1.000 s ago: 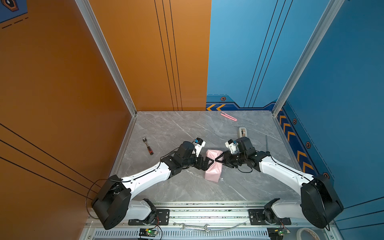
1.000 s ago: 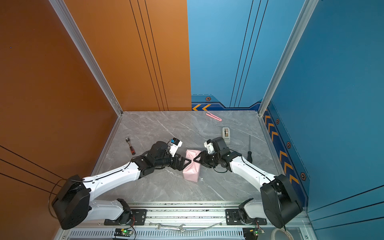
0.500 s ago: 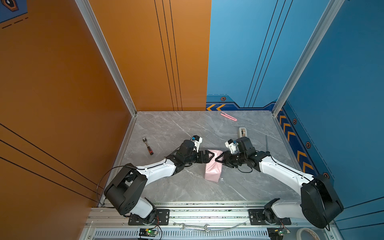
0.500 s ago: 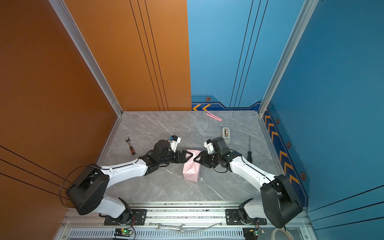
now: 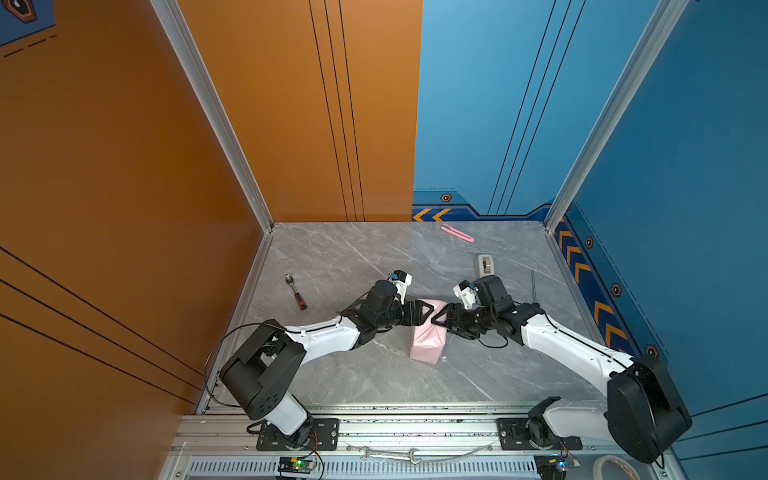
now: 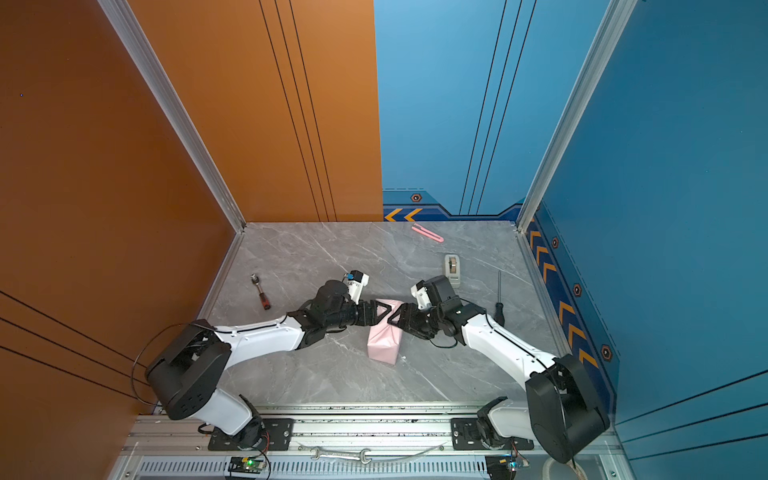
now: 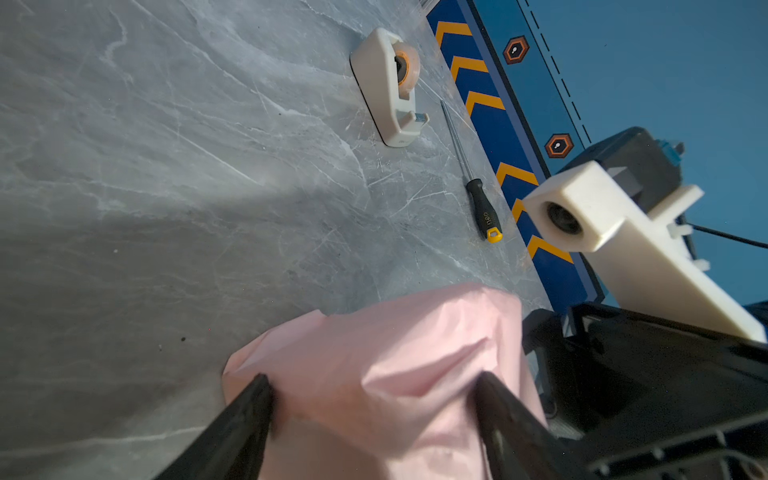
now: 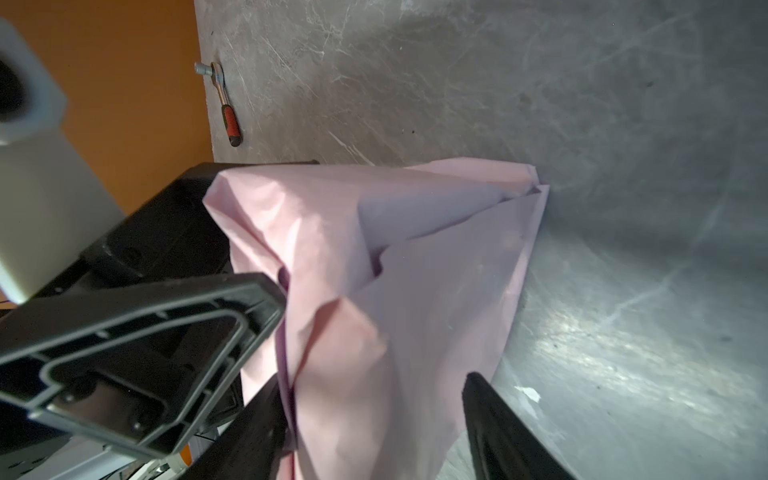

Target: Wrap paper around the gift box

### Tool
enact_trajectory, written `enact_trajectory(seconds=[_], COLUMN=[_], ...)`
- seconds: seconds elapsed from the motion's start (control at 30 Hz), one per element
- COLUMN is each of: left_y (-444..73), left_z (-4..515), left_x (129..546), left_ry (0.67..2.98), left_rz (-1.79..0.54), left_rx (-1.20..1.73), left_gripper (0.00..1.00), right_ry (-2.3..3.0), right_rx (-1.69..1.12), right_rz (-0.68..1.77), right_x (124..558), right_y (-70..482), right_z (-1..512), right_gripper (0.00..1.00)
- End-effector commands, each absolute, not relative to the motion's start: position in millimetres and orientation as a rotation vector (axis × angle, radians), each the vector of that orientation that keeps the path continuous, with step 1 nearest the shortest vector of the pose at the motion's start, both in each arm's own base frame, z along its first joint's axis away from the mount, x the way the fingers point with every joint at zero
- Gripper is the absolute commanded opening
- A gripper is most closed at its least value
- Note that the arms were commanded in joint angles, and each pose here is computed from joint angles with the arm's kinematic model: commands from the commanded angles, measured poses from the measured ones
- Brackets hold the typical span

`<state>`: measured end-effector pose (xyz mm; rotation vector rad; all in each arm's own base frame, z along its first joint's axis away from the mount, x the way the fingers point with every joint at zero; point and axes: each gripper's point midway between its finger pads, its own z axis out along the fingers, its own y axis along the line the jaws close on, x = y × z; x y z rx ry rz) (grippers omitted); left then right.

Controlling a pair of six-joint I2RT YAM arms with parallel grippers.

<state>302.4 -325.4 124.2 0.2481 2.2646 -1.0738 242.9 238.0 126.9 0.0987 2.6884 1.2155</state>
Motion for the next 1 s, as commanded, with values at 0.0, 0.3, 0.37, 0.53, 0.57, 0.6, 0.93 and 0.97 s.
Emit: enact_trajectory(seconds=[0.0,0.3,0.37,0.53,0.57,0.6,0.93,0.97], left_y=[-291.8,-290.7,-289.5,-287.9,-289.2,-291.2,-310.8,-313.5], left_z=[58.5,58.0,60.7,72.0,77.0,82.4,110.2,108.9], left_x=[284.2,282.2,282.8,284.9,284.9,285.2,278.7,277.5], left_ry=[2.498,2.501,2.495,2.467,2.457,2.445,2.343,2.341], left_rz=[-0.767,-0.723,-0.720,-0.767,-0.790,-0.819,-1.048,-1.072], left_rx=[0.276,0.295,0.292,0.274,0.273,0.274,0.277,0.281], left_gripper=[0.76,0.76,0.76,0.77,0.79,0.82,0.95,0.95], right_ry=[2.716,2.775,2.809,2.849,2.852,2.853,2.849,2.851], right_rx=[0.137,0.170,0.193,0.252,0.251,0.248,0.218,0.216], right_rz=[1.186,1.159,1.103,1.014,1.015,1.018,1.036,1.039], right_x=[233.9,223.6,221.7,220.5,220.3,220.2,219.7,219.2], right_y=[230.8,233.0,227.2,215.0,215.5,216.6,223.8,224.5], right_z=[130.8,118.7,109.2,91.1,89.8,89.3,84.8,84.5], right_gripper=[0.73,0.74,0.65,0.46,0.44,0.44,0.42,0.42])
